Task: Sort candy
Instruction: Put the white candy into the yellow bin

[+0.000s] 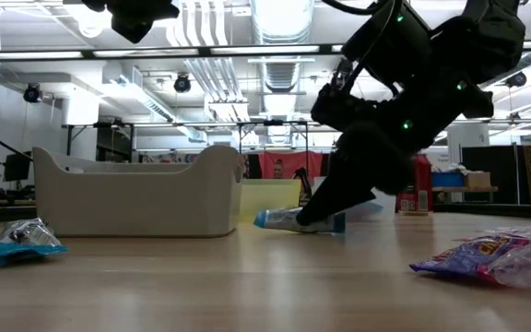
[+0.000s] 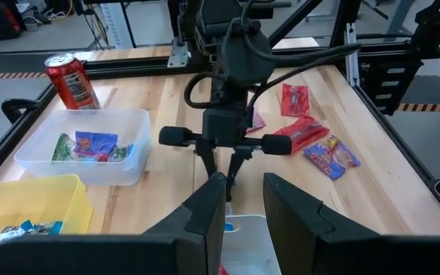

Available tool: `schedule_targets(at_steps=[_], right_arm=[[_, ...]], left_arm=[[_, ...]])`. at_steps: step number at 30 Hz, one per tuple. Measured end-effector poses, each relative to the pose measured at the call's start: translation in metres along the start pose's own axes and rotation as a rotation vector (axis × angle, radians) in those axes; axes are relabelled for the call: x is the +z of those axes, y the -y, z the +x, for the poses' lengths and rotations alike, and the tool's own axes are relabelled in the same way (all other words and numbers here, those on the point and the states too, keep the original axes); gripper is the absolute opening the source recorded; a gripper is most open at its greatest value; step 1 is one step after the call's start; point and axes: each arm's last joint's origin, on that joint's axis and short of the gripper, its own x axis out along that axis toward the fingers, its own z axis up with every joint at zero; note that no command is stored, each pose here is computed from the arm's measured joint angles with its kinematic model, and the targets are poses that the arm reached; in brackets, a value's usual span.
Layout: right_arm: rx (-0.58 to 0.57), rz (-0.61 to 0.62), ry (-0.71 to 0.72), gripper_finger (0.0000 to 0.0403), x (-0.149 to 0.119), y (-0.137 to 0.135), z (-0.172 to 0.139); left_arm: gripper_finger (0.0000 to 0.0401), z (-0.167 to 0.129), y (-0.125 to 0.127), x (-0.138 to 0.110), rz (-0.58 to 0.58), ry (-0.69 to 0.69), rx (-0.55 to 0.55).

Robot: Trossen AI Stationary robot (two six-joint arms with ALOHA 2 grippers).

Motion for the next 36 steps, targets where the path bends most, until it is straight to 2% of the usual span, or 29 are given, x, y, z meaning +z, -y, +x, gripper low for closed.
schedule_targets(at_steps=[5, 14, 18, 21, 25, 29, 36], right_arm=[[0.009, -0.018, 0.044, 0.0018, 0.01, 0.0, -0.008], [0.013, -0.019, 0.085, 0.0012, 0.017, 0.0, -0.012], [0.007, -0.046, 0.158, 0.0011, 0.036, 0.0, -0.025], [-0.076, -0.08, 0.233, 0.0011, 0.057, 0.004, -0.041], [-0.225, -0.116, 0.244, 0.0011, 0.09, 0.027, -0.059], [-0.314, -0.149, 0.219, 0.0011, 0.121, 0.057, -0.063], [-0.322, -0.208, 0.201, 0.0011, 0.155, 0.11, -0.044]], left_arm=[[0.0076, 0.0, 0.0, 0.0, 0.0, 0.0, -0.002], [0.0076, 0.0, 0.0, 0.0, 0.0, 0.0, -0.002], [0.0076, -0.003, 0.0, -0.001, 0.001, -0.034, -0.002], [0.0075, -0.012, -0.001, 0.004, -0.018, -0.059, -0.002], [0.0076, -0.021, -0.003, 0.007, -0.033, -0.043, -0.002], [0.0076, -0.025, -0.004, 0.008, -0.057, -0.035, -0.003], [0.0076, -0.027, -0.004, -0.001, -0.133, -0.111, 0.004]])
